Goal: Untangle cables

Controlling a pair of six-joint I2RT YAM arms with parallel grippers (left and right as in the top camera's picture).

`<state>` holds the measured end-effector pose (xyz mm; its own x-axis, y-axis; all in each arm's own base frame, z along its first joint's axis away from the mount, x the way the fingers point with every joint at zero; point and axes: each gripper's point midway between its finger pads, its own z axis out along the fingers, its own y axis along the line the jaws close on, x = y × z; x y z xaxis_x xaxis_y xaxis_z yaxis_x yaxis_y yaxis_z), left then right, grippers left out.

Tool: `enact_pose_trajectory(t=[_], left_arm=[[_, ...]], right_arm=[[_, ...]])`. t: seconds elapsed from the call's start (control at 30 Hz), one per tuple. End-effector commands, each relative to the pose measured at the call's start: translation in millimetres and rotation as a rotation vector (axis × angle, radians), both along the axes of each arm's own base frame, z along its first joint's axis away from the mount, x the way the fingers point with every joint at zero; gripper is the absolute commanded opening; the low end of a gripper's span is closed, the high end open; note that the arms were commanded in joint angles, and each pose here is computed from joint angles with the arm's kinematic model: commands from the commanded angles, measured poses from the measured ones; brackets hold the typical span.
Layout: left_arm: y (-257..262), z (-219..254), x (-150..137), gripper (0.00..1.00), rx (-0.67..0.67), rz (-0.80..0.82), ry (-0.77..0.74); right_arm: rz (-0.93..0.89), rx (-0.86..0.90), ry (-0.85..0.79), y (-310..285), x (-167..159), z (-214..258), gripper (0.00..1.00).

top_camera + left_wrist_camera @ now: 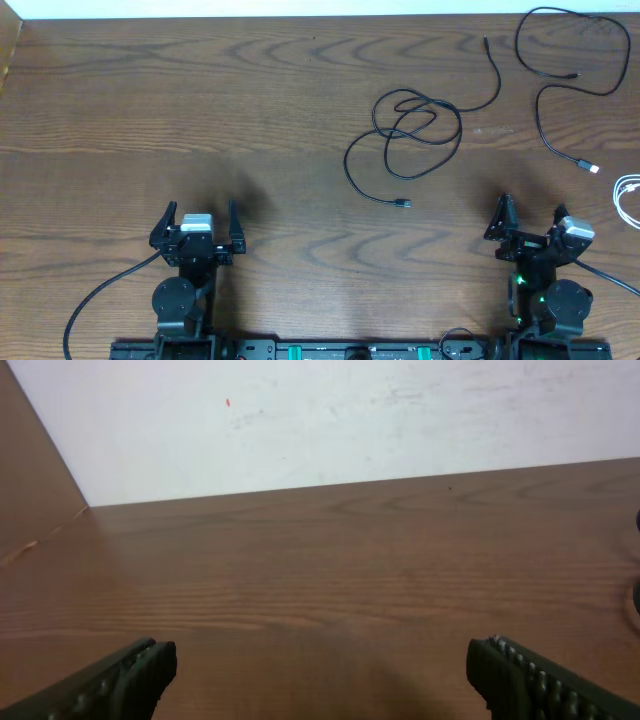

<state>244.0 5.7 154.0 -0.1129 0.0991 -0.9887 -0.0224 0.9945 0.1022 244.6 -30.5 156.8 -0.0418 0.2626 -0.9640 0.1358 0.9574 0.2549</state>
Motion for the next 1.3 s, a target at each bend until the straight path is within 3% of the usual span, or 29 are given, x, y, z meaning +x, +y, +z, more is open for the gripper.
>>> enact_pose_trajectory(t=[0.0, 1.27], left_arm=[[1.8, -17.5, -0.3, 1.00, 0.021, 0.009, 0.046], [1.8, -17.5, -0.3, 1.00, 0.021, 0.009, 0.046]], right_arm=[[0.004, -0.012, 0.002, 1.2, -0.2, -0.6, 0.99], [0.005, -0.012, 0.001, 1.3, -0.2, -0.5, 0.99]])
